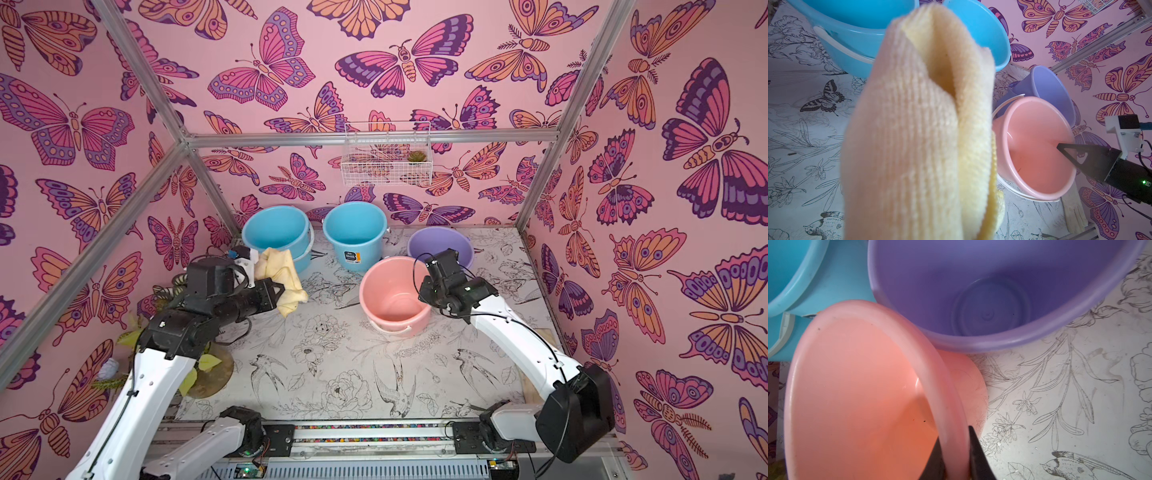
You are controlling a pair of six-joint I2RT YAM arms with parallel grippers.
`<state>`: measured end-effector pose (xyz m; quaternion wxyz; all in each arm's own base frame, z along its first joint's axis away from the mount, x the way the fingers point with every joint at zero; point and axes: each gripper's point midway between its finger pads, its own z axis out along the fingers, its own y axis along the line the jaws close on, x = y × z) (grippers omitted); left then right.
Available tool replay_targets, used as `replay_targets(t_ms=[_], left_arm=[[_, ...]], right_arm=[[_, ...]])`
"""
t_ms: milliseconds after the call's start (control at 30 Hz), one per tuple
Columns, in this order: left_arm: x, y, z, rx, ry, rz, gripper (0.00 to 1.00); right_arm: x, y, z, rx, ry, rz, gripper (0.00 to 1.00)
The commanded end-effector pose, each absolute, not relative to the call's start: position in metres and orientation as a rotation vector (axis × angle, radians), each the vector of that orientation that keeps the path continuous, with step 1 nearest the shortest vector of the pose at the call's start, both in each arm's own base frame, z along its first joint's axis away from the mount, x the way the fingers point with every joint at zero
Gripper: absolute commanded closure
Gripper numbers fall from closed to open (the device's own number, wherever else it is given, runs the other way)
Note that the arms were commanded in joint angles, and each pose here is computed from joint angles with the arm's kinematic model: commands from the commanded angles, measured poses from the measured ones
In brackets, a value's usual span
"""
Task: Wipe the inside of the bucket with a cloth
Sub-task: Place the bucket at the center of the board.
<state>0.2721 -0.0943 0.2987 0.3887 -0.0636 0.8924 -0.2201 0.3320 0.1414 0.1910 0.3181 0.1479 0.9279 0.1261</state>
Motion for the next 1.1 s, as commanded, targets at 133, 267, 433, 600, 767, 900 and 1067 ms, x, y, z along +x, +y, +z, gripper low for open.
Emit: replay_targets(t_ms=[133, 267, 433, 600, 767, 900, 1067], left_arm=[[0.272, -0.099, 0.297, -0.157, 2.271, -0.608, 1.0], [0.272, -0.103, 0.301, -0.145, 2.269, -0.631, 1.0], [0.275, -0.108, 0.303, -0.135, 2.274, -0.659, 1.0], [0.278, -0.116, 0.308, -0.112, 2.271, -0.699, 1.0], [0.28, -0.13, 0.309, -0.066, 2.279, -0.742, 1.0], [0.278, -0.143, 0.313, -0.017, 2.273, -0.761, 1.0], [0.273, -0.165, 0.325, 0.102, 2.24, -0.808, 1.0]], right_arm=[[0.349, 0.174, 0.202, 0.366, 2.428, 0.526, 1.0], [0.336, 0.206, 0.197, 0.321, 2.489, 0.648, 1.0], [0.319, 0.229, 0.196, 0.286, 2.538, 0.685, 1.0], [0.304, 0.241, 0.186, 0.305, 2.578, 0.705, 0.89], [0.298, 0.243, 0.177, 0.332, 2.587, 0.713, 0.72], [0.297, 0.236, 0.187, 0.327, 2.564, 0.686, 0.61], [0.296, 0.214, 0.213, 0.283, 2.515, 0.568, 0.49]])
